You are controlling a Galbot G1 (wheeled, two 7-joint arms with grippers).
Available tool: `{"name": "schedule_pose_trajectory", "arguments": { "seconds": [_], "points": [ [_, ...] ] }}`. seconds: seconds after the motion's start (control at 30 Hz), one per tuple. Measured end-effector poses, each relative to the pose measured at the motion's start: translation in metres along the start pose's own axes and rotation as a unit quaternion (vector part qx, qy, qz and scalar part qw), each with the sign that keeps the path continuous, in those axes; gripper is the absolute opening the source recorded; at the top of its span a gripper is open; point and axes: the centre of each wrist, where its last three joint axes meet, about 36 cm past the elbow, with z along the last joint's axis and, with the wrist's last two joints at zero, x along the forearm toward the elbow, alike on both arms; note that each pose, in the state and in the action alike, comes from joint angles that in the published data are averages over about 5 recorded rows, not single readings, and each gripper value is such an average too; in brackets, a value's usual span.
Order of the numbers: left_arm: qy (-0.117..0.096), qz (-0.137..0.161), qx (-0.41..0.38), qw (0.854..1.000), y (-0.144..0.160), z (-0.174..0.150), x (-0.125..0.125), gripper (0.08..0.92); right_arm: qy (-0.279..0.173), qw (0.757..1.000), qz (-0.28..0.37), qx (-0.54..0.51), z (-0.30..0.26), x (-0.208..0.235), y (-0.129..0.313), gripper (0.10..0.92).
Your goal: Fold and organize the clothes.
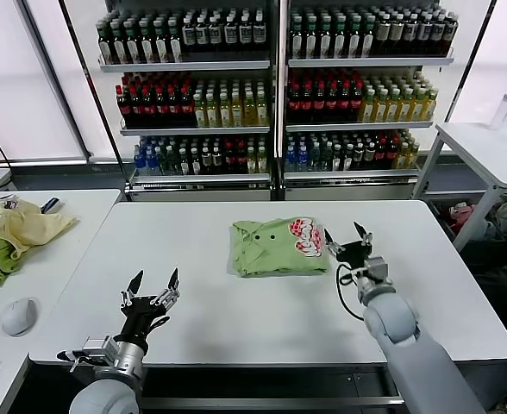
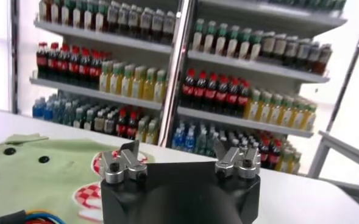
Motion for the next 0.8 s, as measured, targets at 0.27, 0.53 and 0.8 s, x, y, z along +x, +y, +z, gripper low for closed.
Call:
{"name": "schedule_pose_trajectory", "arguments": {
  "seconds": [0.27, 0.53, 0.8],
  "points": [
    [-0.020, 0.009, -0.009, 1.000, -0.008, -0.003, 0.010, 0.823, -0.039, 0.999, 0.010, -0.009, 0.001, 0.069, -0.001, 0.823],
    [-0.038, 0.009, -0.018, 0.999, -0.012, -0.008, 0.020, 0.823, -0.068, 0.997, 0.024, -0.010, -0.008, 0.106, 0.004, 0.823],
    [-0.054, 0.011, -0.025, 0.998, -0.016, -0.011, 0.030, 0.823, -0.080, 0.996, 0.028, -0.008, -0.016, 0.125, 0.006, 0.823]
  ]
}}
